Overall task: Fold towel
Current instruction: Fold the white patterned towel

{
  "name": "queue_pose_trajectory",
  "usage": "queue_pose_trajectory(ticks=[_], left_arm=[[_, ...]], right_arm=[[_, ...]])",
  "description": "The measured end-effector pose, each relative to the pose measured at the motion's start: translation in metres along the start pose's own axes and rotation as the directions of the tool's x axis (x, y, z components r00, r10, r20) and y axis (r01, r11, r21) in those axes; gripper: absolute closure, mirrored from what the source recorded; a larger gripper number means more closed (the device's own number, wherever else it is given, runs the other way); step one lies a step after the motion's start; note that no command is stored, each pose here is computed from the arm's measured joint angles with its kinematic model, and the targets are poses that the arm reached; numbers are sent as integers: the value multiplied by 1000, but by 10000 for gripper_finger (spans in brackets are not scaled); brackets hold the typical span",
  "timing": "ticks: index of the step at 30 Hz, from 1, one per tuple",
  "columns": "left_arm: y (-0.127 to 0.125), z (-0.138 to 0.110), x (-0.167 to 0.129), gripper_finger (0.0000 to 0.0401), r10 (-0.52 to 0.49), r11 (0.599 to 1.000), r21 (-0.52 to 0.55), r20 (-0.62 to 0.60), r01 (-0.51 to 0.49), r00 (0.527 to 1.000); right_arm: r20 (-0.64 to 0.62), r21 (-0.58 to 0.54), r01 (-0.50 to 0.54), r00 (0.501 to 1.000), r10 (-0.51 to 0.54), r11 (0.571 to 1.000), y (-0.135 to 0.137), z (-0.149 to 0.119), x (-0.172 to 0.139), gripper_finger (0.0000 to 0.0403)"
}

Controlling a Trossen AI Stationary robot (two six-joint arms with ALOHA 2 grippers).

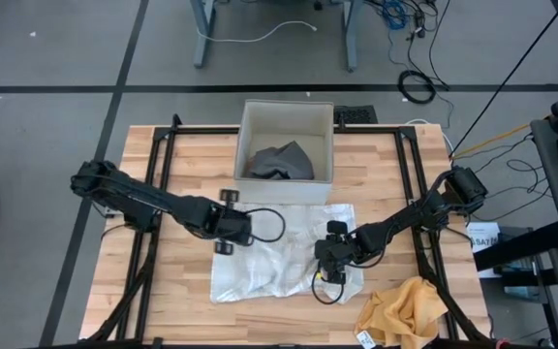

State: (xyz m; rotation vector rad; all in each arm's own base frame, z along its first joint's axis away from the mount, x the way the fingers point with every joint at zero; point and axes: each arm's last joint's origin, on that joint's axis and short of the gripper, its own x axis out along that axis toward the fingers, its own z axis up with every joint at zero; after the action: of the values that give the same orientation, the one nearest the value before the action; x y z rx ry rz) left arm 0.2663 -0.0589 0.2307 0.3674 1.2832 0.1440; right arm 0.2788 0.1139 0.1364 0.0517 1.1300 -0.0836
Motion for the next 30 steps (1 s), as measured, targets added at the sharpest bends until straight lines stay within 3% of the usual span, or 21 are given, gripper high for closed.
queue_pose_trajectory(ticks=[4, 10, 17, 21, 30], left_arm=[[-2, -15, -1, 401, 19, 999, -30, -152, -24, 988], [-7, -29, 5, 401, -22, 999, -47, -248, 11, 968], [-5, -39, 14, 395, -6, 993, -115, -308, -31, 951], [-5, -33, 16, 354, 33, 992, -115, -238, -61, 971], [0, -32, 19, 261, 10, 985, -163, -237, -50, 971]], right_arm=[[-7, -1, 1, 1000, -1, 1000, 0, -1, 0, 234], [-26, 11, 9, 1000, -9, 1000, -1, -2, 0, 234], [-31, 7, 12, 999, -12, 1000, -2, -3, -3, 234], [-29, 7, 11, 1000, -11, 1000, -2, -3, -4, 234], [-37, 32, -11, 999, 12, 999, -1, -3, -4, 234]])
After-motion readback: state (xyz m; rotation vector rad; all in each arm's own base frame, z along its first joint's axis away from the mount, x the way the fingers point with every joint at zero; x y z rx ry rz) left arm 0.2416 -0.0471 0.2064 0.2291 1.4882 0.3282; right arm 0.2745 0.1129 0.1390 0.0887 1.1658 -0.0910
